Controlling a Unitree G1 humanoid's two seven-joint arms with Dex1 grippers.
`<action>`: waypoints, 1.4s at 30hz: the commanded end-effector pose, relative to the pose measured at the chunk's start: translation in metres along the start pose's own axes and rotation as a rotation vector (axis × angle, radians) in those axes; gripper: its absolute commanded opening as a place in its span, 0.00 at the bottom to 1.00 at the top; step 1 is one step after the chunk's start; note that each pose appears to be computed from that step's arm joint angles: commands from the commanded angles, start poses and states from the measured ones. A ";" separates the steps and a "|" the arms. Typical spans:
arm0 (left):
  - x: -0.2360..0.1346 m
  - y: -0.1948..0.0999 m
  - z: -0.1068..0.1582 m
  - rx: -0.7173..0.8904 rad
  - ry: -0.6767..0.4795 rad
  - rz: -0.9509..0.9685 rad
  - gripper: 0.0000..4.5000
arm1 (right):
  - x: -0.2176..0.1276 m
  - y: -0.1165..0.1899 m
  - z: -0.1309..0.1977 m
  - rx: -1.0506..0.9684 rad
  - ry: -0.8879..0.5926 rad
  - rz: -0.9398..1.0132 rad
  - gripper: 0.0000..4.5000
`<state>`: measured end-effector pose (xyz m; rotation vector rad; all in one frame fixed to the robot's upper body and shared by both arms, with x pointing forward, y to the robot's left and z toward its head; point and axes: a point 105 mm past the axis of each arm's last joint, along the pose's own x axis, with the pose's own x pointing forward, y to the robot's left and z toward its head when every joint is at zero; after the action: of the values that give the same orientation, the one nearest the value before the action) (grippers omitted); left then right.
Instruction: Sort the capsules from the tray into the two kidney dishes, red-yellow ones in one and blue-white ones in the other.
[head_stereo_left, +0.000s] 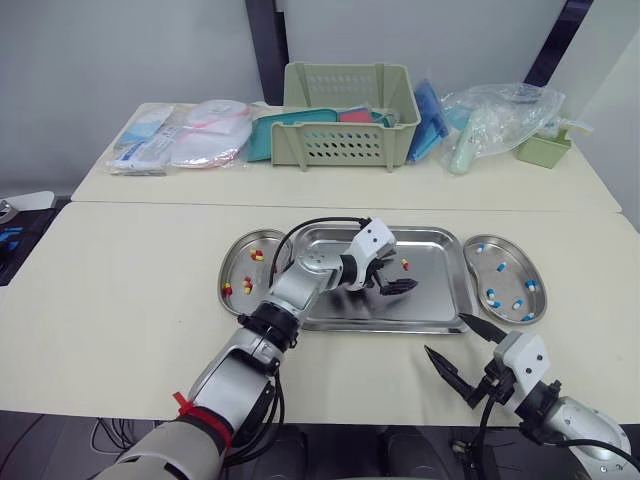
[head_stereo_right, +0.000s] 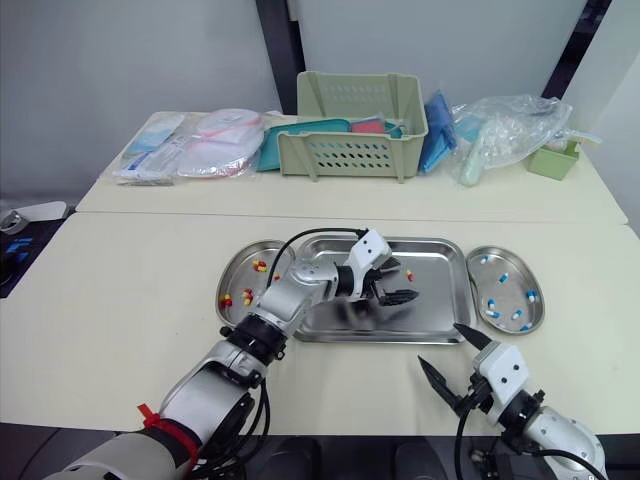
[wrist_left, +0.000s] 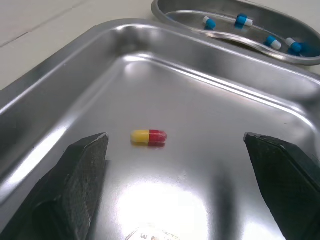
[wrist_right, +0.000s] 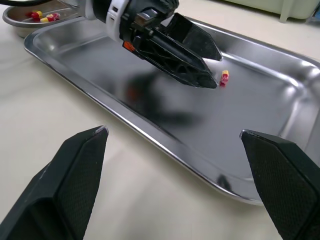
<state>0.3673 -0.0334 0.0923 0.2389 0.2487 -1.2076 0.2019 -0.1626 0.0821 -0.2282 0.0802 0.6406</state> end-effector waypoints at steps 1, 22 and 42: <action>0.008 0.002 0.013 0.044 -0.031 0.001 1.00 | 0.001 0.003 0.015 -0.026 -0.045 -0.008 0.99; 0.019 0.000 -0.010 0.061 0.070 -0.049 0.29 | 0.006 0.007 0.032 -0.025 -0.049 -0.033 1.00; -0.026 0.009 0.055 0.141 -0.160 -0.016 0.11 | 0.007 0.009 0.038 -0.071 -0.042 0.028 1.00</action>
<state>0.3738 -0.0306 0.1282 0.2833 0.0996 -1.2564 0.2051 -0.1481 0.1025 -0.2620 0.0722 0.6373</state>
